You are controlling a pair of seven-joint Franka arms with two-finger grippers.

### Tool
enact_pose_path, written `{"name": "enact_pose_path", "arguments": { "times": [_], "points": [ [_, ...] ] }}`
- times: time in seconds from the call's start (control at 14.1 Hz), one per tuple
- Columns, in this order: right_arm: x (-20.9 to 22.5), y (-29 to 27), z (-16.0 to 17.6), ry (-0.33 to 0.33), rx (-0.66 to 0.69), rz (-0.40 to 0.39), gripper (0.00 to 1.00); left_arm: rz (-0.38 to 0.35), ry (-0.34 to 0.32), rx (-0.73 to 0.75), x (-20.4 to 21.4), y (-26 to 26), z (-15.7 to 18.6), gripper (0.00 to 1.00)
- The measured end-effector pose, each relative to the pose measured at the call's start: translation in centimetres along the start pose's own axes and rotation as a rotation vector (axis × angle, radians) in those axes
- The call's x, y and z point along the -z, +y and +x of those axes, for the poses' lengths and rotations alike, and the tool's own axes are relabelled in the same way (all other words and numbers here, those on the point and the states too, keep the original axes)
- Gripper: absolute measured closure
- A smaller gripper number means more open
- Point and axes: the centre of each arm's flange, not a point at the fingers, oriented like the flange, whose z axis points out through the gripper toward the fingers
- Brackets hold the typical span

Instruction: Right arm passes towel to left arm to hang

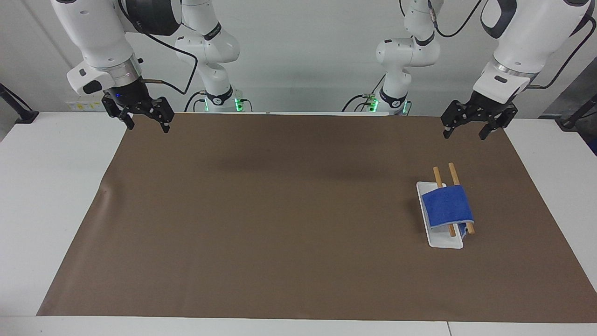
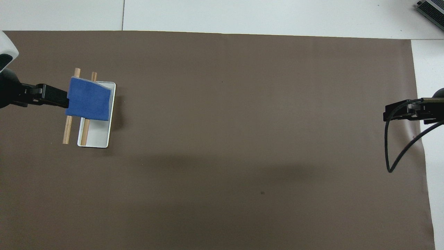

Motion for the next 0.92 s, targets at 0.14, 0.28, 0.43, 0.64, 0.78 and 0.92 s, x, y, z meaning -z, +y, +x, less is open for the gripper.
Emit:
{"name": "enact_pose_path", "arguments": {
  "times": [0.14,0.28,0.43,0.64,0.78,0.92],
  "points": [
    [0.00,0.00,0.00,0.000,0.000,0.000,0.00,0.001,-0.045,-0.010,-0.10,0.00,-0.73,0.00],
    [0.00,0.00,0.00,0.000,0.000,0.000,0.00,0.002,-0.070,-0.012,-0.28,-0.05,-1.04,0.00],
    [0.00,0.00,0.00,0.000,0.000,0.000,0.00,0.002,-0.075,-0.012,-0.31,-0.07,-1.09,0.00],
    [0.00,0.00,0.00,0.000,0.000,0.000,0.00,0.017,-0.075,-0.013,-0.32,-0.21,-1.09,0.00],
    [0.00,0.00,0.00,0.000,0.000,0.000,0.00,0.021,-0.075,-0.012,-0.31,-0.32,-1.09,0.00],
    [0.00,0.00,0.00,0.000,0.000,0.000,0.00,0.022,-0.075,-0.008,-0.31,-0.51,-1.09,0.00]
  ]
}}
